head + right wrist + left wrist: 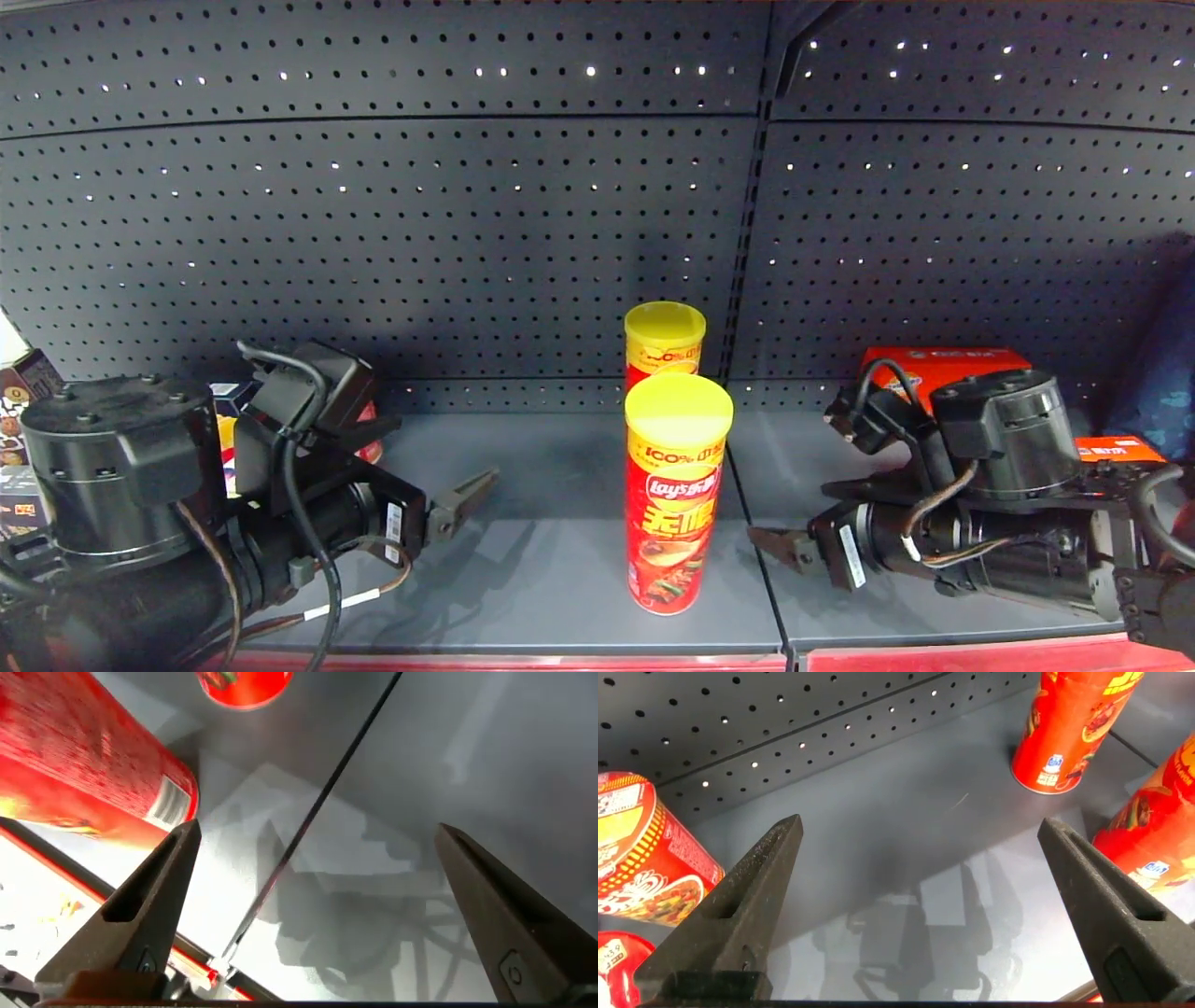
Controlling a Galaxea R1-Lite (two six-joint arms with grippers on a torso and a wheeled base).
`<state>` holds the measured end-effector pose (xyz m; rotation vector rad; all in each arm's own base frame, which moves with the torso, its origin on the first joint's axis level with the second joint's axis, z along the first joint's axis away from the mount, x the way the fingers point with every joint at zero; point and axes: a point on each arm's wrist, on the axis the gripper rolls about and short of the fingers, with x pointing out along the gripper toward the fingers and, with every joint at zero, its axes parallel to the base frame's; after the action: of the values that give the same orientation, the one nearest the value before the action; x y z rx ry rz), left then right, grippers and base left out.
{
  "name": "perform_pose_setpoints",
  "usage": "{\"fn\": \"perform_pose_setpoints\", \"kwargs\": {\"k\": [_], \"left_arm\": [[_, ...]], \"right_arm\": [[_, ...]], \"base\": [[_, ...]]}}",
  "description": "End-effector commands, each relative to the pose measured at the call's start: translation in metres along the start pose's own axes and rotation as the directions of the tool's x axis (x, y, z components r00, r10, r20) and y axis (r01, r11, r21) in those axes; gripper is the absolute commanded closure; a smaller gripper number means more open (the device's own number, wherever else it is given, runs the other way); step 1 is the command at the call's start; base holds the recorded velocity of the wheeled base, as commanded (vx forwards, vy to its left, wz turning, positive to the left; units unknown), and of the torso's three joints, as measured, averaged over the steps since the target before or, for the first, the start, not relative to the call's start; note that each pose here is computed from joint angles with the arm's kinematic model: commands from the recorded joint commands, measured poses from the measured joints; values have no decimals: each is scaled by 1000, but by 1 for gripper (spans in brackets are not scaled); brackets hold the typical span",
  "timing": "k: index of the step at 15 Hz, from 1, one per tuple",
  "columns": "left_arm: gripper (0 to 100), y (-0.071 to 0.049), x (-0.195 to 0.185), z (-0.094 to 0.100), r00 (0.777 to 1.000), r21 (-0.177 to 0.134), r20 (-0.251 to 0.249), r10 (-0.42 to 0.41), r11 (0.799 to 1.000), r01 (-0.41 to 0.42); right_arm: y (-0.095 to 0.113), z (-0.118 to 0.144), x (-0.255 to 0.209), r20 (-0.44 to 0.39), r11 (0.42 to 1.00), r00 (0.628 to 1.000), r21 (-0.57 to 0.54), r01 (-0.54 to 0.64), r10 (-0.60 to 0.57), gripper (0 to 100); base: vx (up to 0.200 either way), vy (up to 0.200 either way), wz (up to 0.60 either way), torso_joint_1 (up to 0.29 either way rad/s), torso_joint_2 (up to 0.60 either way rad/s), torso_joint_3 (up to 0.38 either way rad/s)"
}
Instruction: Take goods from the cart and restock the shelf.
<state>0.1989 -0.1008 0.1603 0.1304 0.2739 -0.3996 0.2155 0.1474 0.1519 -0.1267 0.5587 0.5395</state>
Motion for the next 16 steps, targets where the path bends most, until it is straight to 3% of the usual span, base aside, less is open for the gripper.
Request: {"fn": "perform_pose_setpoints", "kwargs": {"k": [1,5,6,10,13,14,15,16], "left_arm": [[0,3,-2,-1,1000,-7,1,14,1000,-14],[0,8,-22,10,996,-19,79,37,999,-36],[0,14,-29,12,993,-30,97,65,998,-63],[0,25,-65,19,970,-56,208,130,991,-120],[0,36,-92,19,939,-80,276,206,978,-191],[0,43,-106,21,909,-102,315,272,962,-253],[0,44,-110,21,902,-106,326,284,959,-264],[0,46,-124,18,876,-124,352,330,944,-306]], "right_arm": [[-2,7,-13,61,1000,998,6,3,-3,0],[-12,21,-53,197,999,980,31,38,-43,0],[-16,21,-66,225,997,972,44,55,-64,0],[-39,10,-127,351,976,912,127,177,-211,0],[-46,-19,-171,387,930,848,207,303,-362,0],[-38,-44,-191,374,904,825,231,360,-424,0],[-36,-52,-197,367,893,816,238,382,-447,0],[-30,-74,-213,368,865,783,250,436,-501,0]], "base": [[0,0,0,0,0,0],[0,0,0,0,0,0],[0,0,0,0,0,0],[0,0,0,0,0,0],[0,0,0,0,0,0],[0,0,0,0,0,0],[0,0,0,0,0,0],[0,0,0,0,0,0]]}}
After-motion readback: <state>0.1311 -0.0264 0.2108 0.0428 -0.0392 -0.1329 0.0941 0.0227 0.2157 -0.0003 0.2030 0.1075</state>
